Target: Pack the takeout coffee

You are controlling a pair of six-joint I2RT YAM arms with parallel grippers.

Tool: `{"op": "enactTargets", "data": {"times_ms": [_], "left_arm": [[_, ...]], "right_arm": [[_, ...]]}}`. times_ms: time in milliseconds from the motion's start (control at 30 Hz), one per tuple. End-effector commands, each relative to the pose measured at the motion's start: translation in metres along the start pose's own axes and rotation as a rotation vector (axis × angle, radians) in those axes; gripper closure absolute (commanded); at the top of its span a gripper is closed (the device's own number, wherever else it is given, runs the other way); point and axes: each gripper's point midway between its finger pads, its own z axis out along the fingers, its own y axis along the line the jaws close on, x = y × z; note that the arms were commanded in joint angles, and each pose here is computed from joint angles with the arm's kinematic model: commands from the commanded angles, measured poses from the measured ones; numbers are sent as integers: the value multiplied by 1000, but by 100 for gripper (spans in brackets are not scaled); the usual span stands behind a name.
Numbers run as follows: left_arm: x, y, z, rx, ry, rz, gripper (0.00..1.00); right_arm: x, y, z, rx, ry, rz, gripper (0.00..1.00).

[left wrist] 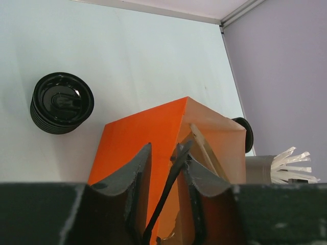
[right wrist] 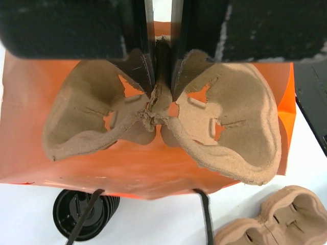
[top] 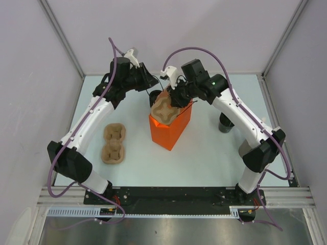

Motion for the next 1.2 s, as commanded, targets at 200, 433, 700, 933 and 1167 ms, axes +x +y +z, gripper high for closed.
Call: {"op": "enactTargets", "data": {"times_ms": [200, 433, 700, 933, 1167], "left_arm": [[-13, -10, -18, 41, -69, 27, 75], [-15, -10, -24, 34, -88, 34, 78], [-18, -12, -26, 41, -100, 20, 81], [-20, -5, -26, 1, -124, 1, 85], [-19, -10, -29, 23, -118, -9, 86]], "right_arm": [[-17, -13, -27, 53, -63, 12, 87], [-15, -7, -31, 47, -29, -28, 86], [10, 10, -10, 1, 93, -62, 87], [18, 9, -3, 24, 143, -89, 86], [42, 10, 12, 3, 249, -76, 86]]}}
